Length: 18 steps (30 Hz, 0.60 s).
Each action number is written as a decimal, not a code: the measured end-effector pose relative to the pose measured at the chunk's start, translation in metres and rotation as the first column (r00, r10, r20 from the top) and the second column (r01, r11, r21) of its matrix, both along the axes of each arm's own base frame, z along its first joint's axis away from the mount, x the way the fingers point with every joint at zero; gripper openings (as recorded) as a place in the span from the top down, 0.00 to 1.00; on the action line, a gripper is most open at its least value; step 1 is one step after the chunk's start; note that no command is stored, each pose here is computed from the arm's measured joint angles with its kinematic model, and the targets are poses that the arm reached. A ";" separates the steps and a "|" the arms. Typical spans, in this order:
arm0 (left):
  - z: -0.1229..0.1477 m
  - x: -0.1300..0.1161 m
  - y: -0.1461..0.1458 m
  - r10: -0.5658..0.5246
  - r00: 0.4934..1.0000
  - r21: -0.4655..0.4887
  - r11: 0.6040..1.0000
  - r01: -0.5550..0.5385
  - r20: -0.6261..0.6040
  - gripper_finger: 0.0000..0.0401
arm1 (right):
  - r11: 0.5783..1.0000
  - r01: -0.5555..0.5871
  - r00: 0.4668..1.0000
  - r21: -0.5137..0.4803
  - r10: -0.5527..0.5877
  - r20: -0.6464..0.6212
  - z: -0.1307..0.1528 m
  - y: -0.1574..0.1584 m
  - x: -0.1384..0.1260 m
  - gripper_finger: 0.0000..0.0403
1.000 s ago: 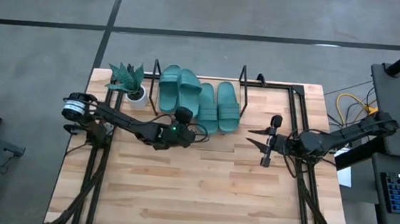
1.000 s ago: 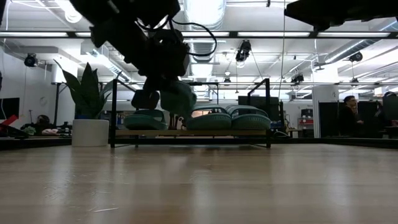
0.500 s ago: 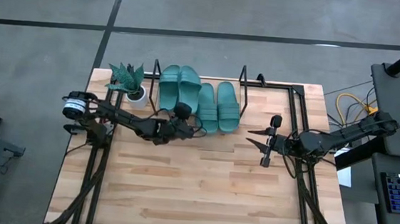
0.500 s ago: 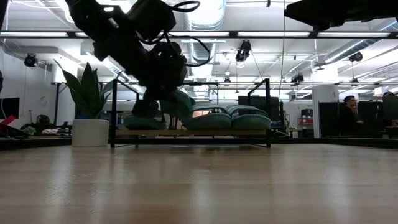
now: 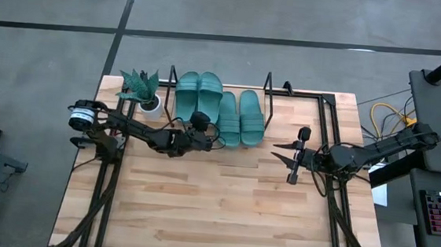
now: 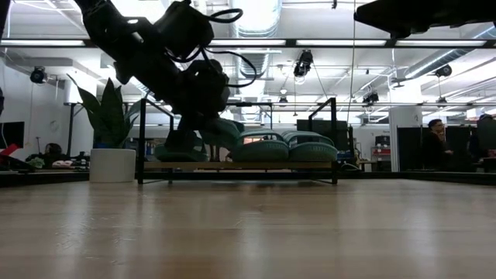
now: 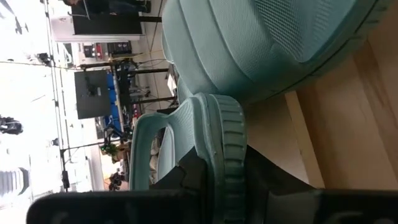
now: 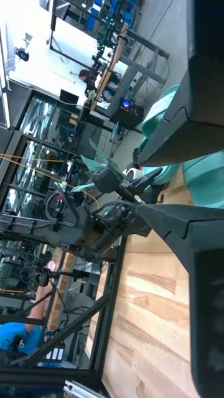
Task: Pick and place slides into the shelf
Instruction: Put the green slipper on the shelf
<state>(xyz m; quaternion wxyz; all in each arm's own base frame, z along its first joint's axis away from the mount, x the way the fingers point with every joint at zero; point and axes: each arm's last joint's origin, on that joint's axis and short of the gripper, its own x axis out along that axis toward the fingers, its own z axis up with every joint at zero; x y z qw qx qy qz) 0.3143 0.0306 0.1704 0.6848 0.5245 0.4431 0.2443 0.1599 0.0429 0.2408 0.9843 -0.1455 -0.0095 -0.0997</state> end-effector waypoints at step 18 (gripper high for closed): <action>-0.002 -0.002 0.002 0.012 0.998 0.032 0.999 -0.010 -0.057 0.91 | 1.000 0.000 1.000 0.000 0.000 -0.008 -0.001 0.000 0.000 0.77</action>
